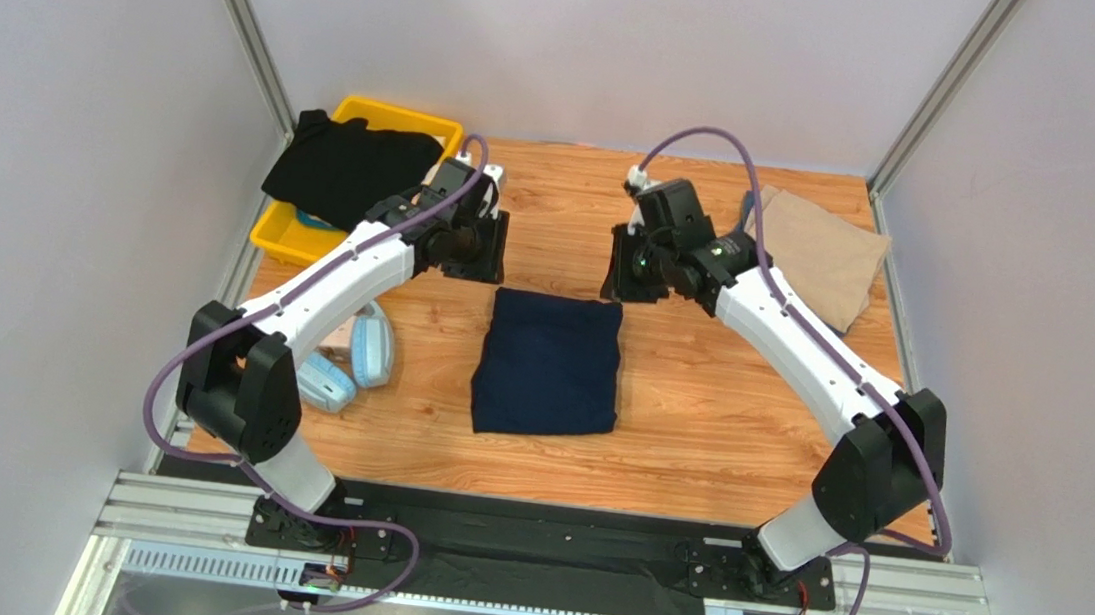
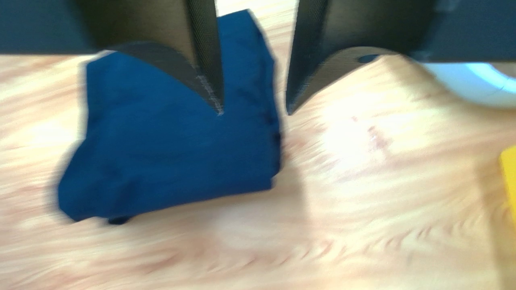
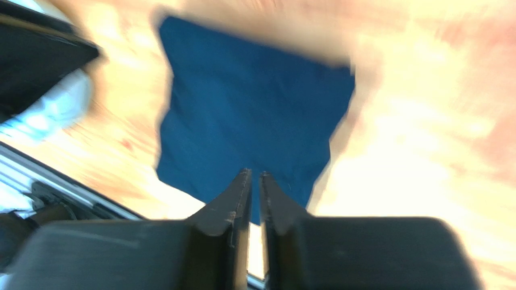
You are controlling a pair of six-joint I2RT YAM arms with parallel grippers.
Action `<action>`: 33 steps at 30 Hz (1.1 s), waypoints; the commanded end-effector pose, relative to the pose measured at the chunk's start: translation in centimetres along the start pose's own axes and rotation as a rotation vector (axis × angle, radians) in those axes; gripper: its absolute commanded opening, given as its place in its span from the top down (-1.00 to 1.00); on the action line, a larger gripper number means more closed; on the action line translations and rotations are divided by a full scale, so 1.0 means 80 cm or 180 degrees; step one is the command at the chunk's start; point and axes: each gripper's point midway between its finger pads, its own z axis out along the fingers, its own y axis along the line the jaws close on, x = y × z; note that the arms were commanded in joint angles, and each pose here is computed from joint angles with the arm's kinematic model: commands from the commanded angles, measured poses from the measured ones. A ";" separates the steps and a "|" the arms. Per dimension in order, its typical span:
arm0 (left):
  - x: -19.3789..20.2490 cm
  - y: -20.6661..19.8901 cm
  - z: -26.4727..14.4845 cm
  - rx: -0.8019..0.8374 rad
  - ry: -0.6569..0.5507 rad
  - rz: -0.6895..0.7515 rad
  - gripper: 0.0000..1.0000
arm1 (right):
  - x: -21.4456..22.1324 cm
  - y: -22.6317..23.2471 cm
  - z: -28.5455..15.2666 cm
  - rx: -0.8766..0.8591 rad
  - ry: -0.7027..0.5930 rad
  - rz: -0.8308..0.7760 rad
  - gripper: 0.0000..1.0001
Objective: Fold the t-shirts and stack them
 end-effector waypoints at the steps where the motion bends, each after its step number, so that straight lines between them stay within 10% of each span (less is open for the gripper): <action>1: -0.023 -0.033 -0.010 0.0359 -0.0038 -0.0053 0.15 | -0.032 -0.012 -0.003 0.0293 -0.0102 -0.0180 0.92; 7: -0.004 -0.061 0.028 0.0490 0.0173 0.0017 0.80 | -0.021 -0.024 0.068 0.0374 0.0208 -0.0146 1.00; 33: 0.092 -0.018 0.129 -0.0034 0.0761 0.0039 0.86 | 0.069 -0.121 0.168 0.0898 0.0618 0.0137 1.00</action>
